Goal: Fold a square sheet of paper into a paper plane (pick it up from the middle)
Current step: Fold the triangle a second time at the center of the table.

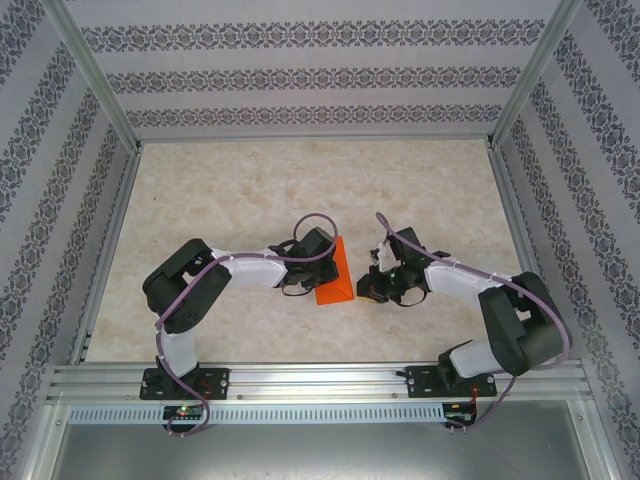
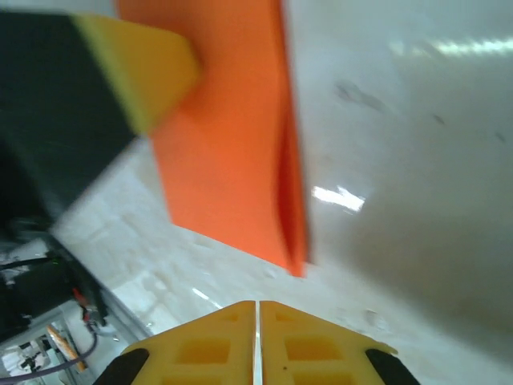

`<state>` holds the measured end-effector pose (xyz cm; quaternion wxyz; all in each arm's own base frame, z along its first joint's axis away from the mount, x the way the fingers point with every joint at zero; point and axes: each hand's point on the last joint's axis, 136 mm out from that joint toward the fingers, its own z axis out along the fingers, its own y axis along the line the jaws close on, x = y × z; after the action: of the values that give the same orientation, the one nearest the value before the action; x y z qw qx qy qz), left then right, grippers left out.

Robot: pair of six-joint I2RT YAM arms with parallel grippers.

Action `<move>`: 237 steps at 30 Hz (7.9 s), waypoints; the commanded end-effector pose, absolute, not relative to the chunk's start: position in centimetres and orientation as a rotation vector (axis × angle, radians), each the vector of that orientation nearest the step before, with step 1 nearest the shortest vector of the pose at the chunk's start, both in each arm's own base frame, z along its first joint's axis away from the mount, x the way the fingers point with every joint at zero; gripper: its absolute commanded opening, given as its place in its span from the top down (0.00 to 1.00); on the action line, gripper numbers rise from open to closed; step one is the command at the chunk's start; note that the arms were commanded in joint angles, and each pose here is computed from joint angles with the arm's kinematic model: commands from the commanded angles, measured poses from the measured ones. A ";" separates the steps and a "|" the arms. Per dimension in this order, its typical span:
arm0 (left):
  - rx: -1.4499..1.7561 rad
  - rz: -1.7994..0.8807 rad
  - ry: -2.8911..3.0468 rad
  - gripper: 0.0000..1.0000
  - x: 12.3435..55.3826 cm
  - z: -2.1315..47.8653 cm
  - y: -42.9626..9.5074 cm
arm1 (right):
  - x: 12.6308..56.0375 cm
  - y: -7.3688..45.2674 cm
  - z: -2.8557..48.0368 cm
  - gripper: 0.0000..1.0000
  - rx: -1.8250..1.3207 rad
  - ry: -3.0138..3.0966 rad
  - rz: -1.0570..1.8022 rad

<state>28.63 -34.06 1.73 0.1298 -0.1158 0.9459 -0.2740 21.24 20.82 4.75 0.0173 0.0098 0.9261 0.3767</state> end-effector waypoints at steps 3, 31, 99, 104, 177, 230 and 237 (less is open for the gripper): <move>-0.344 -0.664 2.804 0.86 28.2 -1.0 -32.4 | 23.3 22.9 6.2 0.90 0.061 2.824 1.250; -0.076 -0.952 2.681 0.80 27.9 4.3 -37.2 | 20.4 21.3 -3.1 0.96 0.176 3.070 1.077; -0.032 -1.024 2.612 0.92 29.7 1.7 -31.1 | 25.7 26.9 4.5 0.95 -0.031 2.868 1.194; -0.043 -1.024 2.611 0.91 29.7 1.7 -31.1 | 26.5 28.0 3.0 0.96 -0.065 2.908 1.203; -0.090 -1.005 2.627 0.93 27.6 4.4 -32.0 | 23.4 28.2 2.3 0.95 0.074 2.906 1.152; -0.113 -0.773 2.749 0.98 26.7 -1.0 -29.3 | 19.8 21.7 3.8 0.92 0.138 2.941 1.064; -0.109 -0.781 2.750 0.98 26.8 -0.9 -29.4 | 22.9 25.1 6.1 0.91 0.079 2.846 1.157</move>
<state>27.73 -30.86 1.80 0.1598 -0.0405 0.9334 -0.3188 21.74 23.68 5.77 0.0278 0.0286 0.9301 0.3652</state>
